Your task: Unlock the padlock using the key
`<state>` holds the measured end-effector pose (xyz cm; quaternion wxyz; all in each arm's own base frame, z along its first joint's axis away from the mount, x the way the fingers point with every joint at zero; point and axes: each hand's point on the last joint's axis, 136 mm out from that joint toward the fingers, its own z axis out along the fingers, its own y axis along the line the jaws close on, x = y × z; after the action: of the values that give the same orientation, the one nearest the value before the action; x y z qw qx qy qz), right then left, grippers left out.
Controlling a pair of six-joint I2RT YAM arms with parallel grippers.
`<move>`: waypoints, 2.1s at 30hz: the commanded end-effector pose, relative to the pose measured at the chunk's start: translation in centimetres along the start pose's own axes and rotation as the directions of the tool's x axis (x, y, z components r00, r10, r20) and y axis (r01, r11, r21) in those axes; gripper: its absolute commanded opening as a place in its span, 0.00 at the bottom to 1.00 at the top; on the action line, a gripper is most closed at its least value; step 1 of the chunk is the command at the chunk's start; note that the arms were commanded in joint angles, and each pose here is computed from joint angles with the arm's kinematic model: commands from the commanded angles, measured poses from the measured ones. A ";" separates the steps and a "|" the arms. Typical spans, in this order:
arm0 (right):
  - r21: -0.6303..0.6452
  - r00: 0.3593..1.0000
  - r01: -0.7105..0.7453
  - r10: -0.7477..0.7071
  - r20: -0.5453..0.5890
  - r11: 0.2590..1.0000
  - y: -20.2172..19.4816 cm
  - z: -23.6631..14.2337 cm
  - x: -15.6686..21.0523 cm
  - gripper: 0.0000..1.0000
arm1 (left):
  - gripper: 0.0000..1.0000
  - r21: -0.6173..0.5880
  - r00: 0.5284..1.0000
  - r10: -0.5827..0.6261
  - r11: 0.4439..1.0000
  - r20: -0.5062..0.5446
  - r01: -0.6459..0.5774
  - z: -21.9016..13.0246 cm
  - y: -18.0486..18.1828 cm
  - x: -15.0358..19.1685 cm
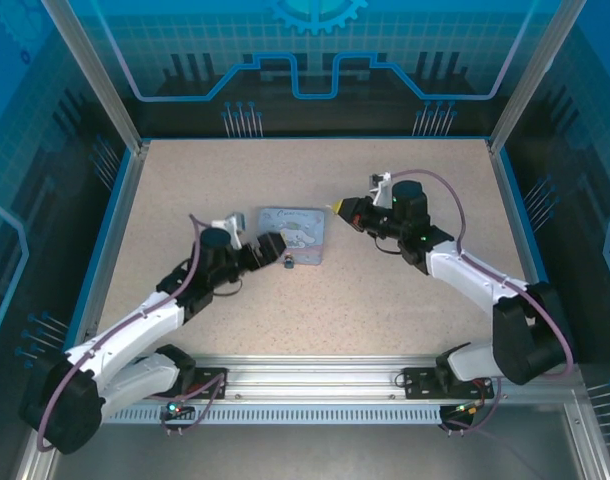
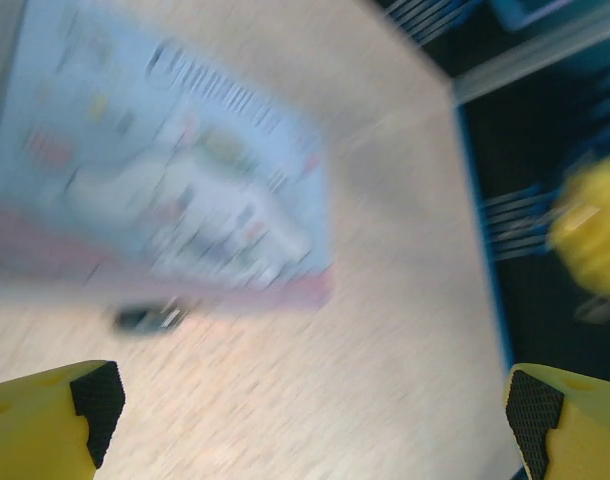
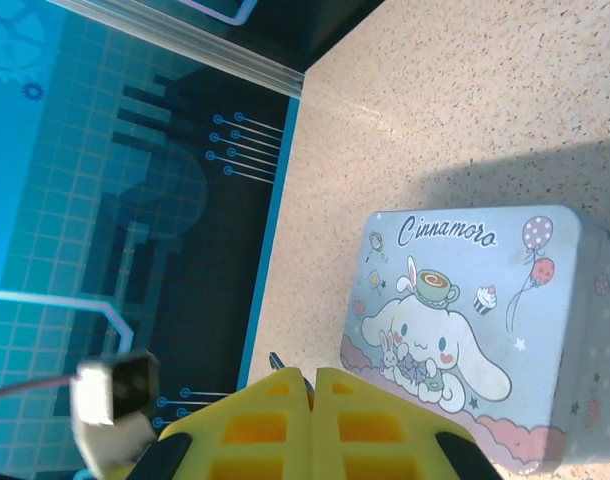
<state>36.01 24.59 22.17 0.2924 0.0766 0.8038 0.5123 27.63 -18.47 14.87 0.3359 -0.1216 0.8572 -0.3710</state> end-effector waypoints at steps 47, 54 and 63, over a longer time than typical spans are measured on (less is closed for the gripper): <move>0.229 0.954 -0.176 0.224 -0.201 0.957 -9.1 13.9 4.2 0.00 | 0.99 0.070 0.941 0.338 0.939 0.001 -0.337 12.8 1.0 4.3; 0.234 0.954 -0.170 0.220 -0.203 0.957 -9.0 13.9 4.1 0.00 | 0.99 0.086 0.972 0.234 0.968 0.032 -0.236 12.6 1.6 2.8; 0.244 0.954 -0.166 0.218 -0.206 0.956 -9.3 13.7 4.2 0.00 | 0.94 0.141 0.994 0.088 0.985 0.068 -0.097 12.9 2.7 2.5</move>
<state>41.55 33.37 9.79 0.1448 0.1181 0.8633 0.4689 34.76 -24.60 5.76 0.4014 -0.0509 0.8308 -0.3821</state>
